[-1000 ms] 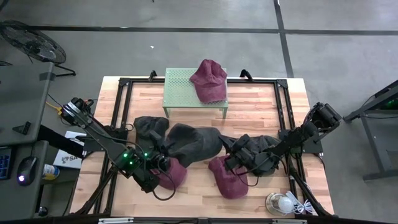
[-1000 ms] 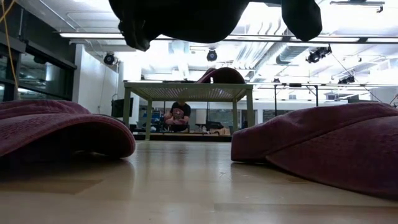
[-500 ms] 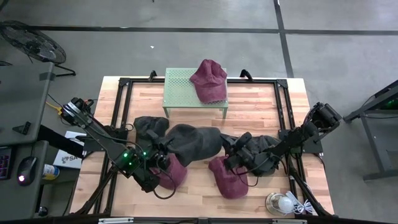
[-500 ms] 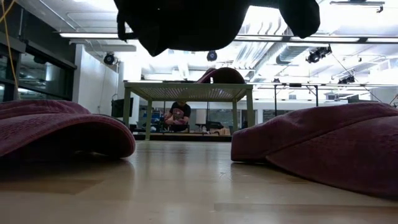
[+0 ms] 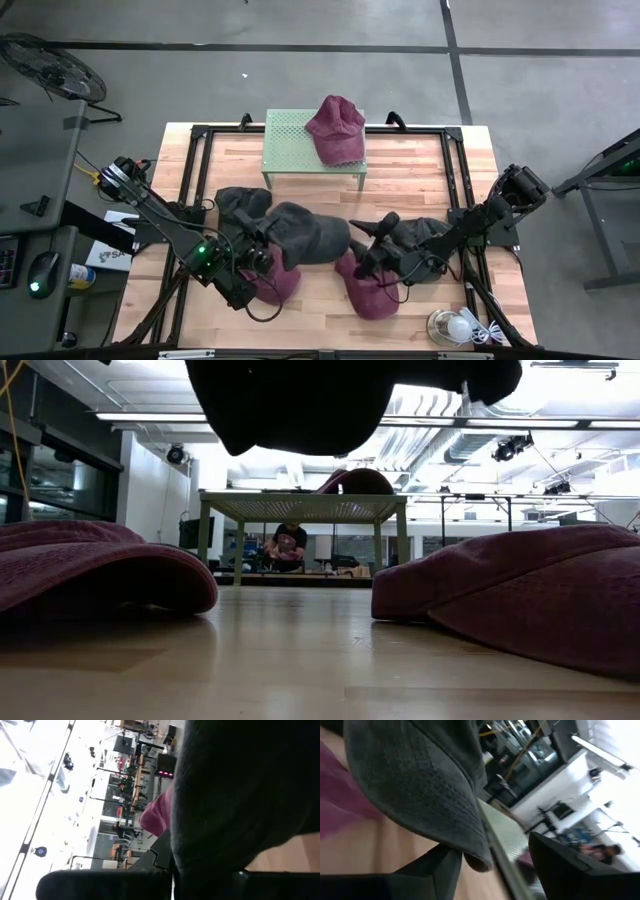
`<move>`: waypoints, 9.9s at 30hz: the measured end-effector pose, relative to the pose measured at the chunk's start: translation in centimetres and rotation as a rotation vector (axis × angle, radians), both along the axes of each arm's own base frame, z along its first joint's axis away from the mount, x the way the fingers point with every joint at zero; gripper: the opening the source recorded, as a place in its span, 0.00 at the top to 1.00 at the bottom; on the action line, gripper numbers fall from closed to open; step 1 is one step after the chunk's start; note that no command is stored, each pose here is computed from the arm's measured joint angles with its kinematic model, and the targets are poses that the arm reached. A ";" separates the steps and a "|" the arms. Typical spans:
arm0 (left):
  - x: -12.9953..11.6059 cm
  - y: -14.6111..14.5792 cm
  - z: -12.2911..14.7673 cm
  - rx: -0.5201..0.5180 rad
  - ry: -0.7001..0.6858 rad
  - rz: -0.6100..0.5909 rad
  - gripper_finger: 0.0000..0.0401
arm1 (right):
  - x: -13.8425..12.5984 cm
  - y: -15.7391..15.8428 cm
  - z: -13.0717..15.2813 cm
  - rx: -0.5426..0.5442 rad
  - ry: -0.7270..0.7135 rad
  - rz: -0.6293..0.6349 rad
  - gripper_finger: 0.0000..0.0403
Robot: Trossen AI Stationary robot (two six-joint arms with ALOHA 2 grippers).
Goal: Pick & Place hat
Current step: Put the top left black cap on the left side of the shelf
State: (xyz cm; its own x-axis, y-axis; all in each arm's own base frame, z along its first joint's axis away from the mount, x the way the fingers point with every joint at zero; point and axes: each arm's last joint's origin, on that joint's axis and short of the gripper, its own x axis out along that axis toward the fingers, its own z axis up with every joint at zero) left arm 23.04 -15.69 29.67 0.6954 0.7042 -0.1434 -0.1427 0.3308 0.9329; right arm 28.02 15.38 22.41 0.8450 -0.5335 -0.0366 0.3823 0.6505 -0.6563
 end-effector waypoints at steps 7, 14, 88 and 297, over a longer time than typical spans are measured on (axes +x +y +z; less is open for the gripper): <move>-0.1 0.1 0.1 0.096 0.021 0.022 0.96 | 0.2 0.3 -0.3 0.137 -0.043 0.124 0.44; -0.2 0.2 0.4 0.253 0.078 0.056 0.96 | 0.2 0.7 -1.1 0.318 -0.037 0.243 0.44; 9.5 7.1 5.0 -0.490 -0.049 -1.338 0.96 | -0.2 -10.9 5.1 0.520 0.139 1.056 0.44; 11.1 9.7 0.0 -1.491 -0.141 -0.328 0.53 | -1.7 -4.0 4.2 0.122 0.427 0.926 1.00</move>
State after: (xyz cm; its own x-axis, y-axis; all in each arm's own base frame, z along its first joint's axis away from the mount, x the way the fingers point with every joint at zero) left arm 34.09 -6.01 29.66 0.8546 -0.1991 -0.4796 0.0655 0.9575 -0.2808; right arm 26.31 11.36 26.62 0.8268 0.3488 -0.4414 -0.5538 0.6428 -0.5293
